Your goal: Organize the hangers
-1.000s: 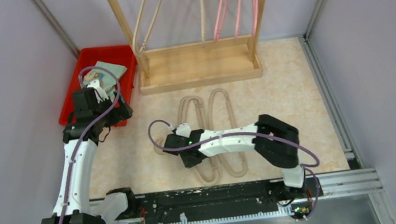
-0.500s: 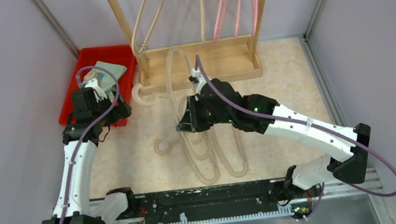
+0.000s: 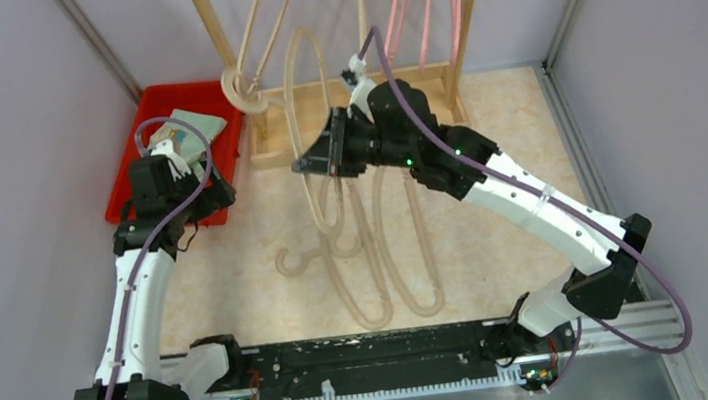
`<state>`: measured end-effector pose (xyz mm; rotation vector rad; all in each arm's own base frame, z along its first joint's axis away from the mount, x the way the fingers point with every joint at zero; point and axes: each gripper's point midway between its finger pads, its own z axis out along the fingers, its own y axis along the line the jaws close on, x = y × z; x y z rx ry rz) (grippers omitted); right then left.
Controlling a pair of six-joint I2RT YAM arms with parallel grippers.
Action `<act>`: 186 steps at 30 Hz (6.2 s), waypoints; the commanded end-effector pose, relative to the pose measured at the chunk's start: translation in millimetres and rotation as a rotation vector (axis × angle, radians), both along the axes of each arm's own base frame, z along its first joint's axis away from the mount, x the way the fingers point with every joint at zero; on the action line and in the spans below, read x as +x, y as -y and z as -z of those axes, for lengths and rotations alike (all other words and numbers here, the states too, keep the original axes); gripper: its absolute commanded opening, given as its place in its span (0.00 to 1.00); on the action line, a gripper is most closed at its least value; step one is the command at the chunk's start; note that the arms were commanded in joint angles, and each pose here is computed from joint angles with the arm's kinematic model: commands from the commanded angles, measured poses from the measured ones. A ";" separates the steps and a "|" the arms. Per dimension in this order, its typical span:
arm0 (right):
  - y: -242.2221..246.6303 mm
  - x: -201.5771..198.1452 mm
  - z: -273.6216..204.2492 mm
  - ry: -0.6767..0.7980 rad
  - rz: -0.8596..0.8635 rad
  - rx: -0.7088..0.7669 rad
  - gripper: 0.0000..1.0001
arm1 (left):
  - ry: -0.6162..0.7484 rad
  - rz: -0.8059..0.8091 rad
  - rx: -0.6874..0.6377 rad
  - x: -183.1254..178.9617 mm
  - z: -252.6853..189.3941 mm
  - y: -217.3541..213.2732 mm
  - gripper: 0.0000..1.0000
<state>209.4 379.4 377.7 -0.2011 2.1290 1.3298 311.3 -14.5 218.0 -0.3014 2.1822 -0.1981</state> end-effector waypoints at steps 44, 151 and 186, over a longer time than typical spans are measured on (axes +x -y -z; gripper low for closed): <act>-8.8 255.6 -137.9 0.058 0.289 0.592 0.00 | 0.055 0.008 0.012 24.3 -24.4 -2.3 1.00; 74.9 260.9 -151.7 0.916 0.592 -0.242 0.00 | 0.039 0.039 0.068 25.4 -13.9 -1.7 1.00; 267.7 377.3 -144.2 0.959 1.232 -0.448 0.00 | 0.005 0.068 0.063 36.3 1.9 0.9 1.00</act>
